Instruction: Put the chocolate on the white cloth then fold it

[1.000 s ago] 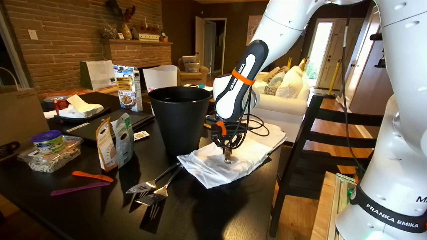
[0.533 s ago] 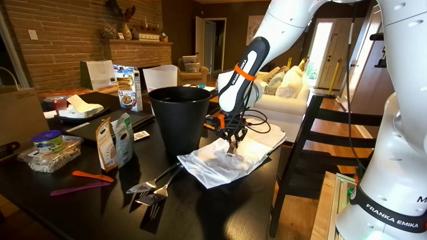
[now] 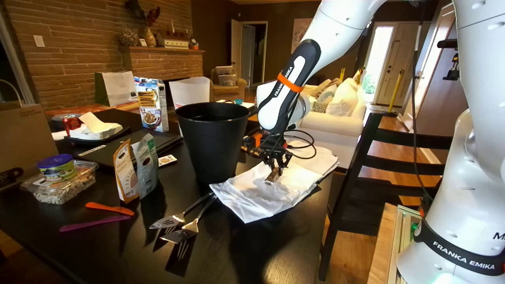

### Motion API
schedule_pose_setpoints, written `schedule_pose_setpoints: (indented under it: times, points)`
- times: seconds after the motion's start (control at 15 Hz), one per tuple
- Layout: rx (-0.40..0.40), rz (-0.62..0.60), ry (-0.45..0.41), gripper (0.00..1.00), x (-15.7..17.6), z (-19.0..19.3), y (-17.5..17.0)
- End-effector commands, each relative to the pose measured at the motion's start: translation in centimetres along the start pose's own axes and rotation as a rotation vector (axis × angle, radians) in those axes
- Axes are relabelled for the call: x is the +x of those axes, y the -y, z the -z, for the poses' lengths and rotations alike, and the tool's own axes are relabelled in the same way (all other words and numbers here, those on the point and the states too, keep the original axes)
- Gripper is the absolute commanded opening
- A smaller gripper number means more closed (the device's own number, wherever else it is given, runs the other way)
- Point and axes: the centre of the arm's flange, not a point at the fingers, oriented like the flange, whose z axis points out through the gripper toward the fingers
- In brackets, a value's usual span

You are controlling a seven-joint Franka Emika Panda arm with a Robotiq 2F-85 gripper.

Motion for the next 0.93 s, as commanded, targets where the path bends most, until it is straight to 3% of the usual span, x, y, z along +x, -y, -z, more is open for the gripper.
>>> schedule_pose_setpoints:
  times: [0.0, 0.07, 0.2, 0.53, 0.87]
  points:
    - [0.005, -0.035, 0.012, 0.16, -1.6, 0.2, -0.4]
    - [0.009, -0.039, 0.01, 0.53, -1.8, 0.2, -0.3]
    - [0.019, -0.045, 0.009, 0.6, -1.8, 0.5, -0.2]
    - [0.067, -0.083, -0.009, 0.95, 0.8, 2.0, 0.4]
    - [0.168, 0.059, -0.041, 1.0, 4.2, 2.5, 0.9]
